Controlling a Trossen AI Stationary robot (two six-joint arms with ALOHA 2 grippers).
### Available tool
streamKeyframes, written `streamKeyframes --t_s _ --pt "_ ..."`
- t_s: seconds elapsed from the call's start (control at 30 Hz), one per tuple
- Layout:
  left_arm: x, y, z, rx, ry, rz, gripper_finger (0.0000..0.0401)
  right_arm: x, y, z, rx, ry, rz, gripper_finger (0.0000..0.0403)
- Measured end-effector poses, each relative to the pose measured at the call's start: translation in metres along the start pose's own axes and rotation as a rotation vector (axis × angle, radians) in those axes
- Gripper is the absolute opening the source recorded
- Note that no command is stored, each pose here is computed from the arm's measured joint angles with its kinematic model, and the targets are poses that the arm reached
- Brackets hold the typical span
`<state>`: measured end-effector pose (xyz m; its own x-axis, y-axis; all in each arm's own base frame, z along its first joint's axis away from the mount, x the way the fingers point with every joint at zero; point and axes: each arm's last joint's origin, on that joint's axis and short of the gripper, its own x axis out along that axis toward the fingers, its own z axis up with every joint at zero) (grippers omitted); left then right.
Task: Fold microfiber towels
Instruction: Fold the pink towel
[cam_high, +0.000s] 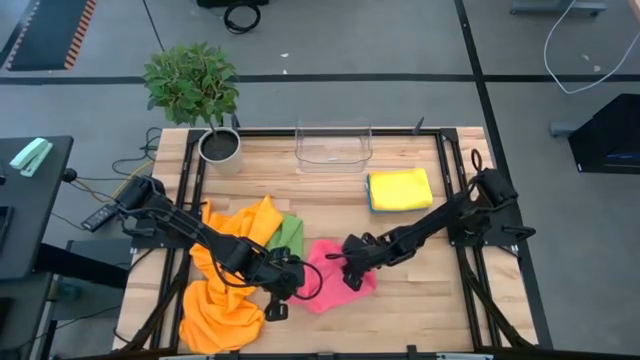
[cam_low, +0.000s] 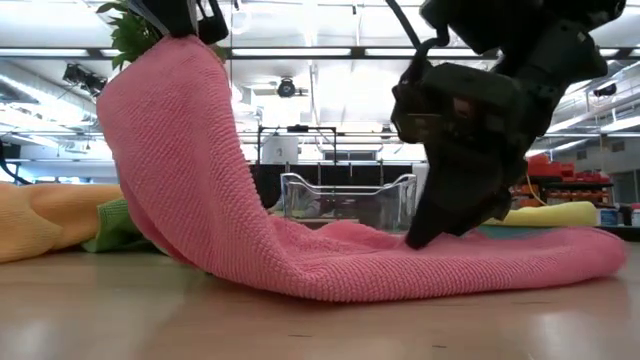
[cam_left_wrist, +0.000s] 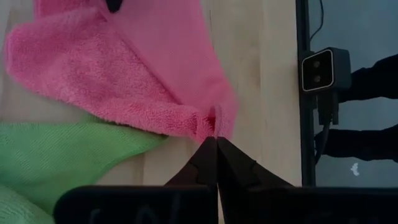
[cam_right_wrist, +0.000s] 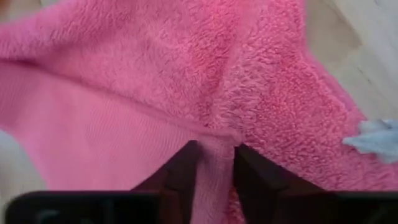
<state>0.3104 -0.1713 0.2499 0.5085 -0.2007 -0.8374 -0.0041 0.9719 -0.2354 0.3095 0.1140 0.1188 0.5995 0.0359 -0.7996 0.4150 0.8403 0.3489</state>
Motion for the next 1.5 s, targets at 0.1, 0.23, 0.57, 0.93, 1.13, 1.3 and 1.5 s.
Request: streamKeyframes --t_s 0.1,0.23,0.57,0.93,1.13,1.3,1.5 --pt "0.000 0.002 0.000 -0.006 0.006 0.007 0.0009 -0.009 0.000 0.002 -0.023 0.008 -0.004 0.0043" --pt "0.000 0.002 0.000 -0.004 0.005 0.007 0.0004 -0.025 0.000 0.006 -0.053 0.012 -0.005 0.0009" --pt "0.001 0.009 0.006 -0.032 -0.012 0.014 0.0005 -0.108 -0.007 0.005 -0.080 0.098 -0.031 0.0003" --pt "0.018 0.000 0.026 -0.065 -0.200 -0.086 0.0004 -0.110 0.012 -0.043 -0.013 0.310 -0.038 0.0004" --pt "0.057 0.005 0.016 -0.084 -0.110 -0.016 0.0004 -0.095 0.014 -0.046 0.012 0.289 -0.064 0.0068" --pt "0.064 0.008 0.015 -0.087 -0.091 -0.006 0.0005 -0.099 0.010 -0.044 0.032 0.227 -0.128 0.0133" --pt "0.063 0.008 0.016 -0.088 -0.094 -0.013 0.0004 -0.100 0.009 -0.042 0.033 0.219 -0.135 0.0164"
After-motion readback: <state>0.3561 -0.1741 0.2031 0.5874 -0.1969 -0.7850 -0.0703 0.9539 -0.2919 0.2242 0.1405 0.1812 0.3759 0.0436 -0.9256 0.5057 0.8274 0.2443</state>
